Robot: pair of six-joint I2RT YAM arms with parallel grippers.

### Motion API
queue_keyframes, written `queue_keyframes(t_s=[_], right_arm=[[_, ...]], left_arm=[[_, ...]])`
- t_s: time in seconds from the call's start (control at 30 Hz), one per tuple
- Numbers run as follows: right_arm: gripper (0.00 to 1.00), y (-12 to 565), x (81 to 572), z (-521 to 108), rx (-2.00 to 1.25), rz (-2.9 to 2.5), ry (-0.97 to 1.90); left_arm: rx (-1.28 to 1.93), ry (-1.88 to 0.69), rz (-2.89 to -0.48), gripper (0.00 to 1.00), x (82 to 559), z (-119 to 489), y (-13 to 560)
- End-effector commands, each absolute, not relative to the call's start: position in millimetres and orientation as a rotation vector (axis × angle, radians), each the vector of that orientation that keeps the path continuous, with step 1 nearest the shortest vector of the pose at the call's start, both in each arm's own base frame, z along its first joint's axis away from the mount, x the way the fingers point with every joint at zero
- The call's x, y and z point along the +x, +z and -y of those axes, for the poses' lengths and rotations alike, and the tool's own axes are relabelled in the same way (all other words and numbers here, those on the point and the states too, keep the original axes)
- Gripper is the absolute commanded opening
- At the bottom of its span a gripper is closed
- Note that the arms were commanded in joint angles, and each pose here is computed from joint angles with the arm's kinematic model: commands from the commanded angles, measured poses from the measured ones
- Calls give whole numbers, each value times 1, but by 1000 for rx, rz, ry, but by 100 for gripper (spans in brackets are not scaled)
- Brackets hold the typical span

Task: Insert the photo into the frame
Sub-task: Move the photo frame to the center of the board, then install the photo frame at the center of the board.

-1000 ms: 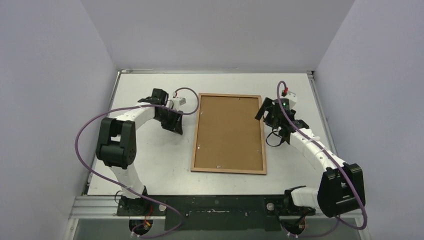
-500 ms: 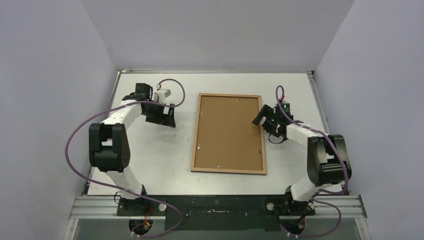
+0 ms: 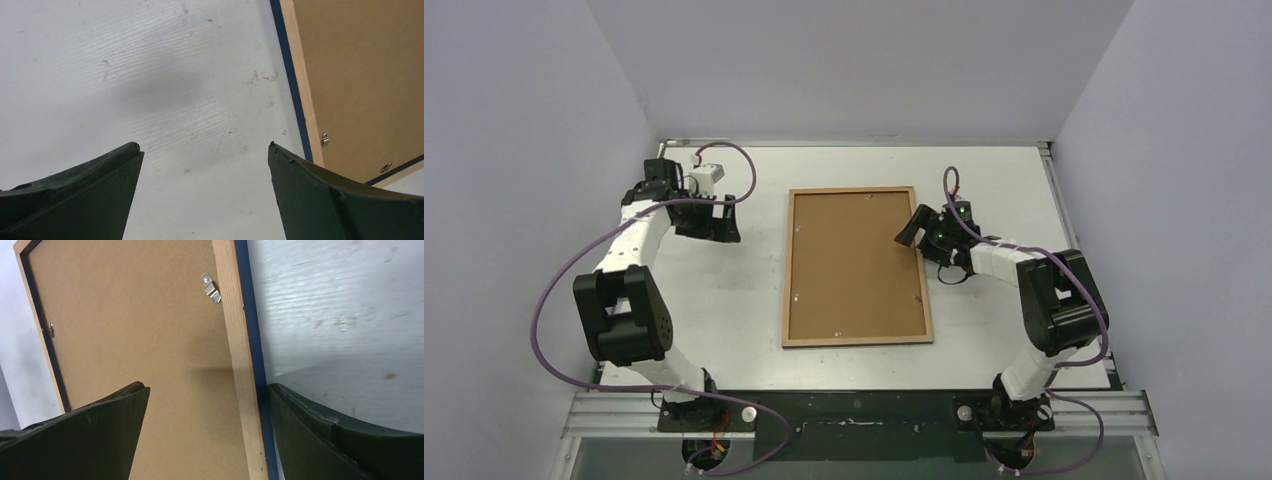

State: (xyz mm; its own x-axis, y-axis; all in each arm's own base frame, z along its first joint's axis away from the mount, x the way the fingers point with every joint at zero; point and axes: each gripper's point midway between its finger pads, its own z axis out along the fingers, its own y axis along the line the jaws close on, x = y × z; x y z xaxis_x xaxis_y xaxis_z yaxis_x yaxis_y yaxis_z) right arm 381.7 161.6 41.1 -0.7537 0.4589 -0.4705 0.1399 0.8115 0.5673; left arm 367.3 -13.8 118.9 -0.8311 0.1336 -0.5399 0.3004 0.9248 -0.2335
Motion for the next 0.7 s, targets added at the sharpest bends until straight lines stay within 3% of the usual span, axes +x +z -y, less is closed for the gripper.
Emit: queue_keyframes(t_s=[0.0,0.2,0.43,0.67], right_arm=[[90,74,400,-169,445,-2295,676],[90,140,392,-157,419,-2166,555],[90,143,322,-278,153,-2242,815],[91,131,274,-381,-87,-2245,984]], left_arm=[[361,-405,-2478,96,370,7,144],[446,-513,-2573,96,353,27,101],[551,-576,-2628,100,339,59,62],[563,-644,-2644,82,347,87,57]])
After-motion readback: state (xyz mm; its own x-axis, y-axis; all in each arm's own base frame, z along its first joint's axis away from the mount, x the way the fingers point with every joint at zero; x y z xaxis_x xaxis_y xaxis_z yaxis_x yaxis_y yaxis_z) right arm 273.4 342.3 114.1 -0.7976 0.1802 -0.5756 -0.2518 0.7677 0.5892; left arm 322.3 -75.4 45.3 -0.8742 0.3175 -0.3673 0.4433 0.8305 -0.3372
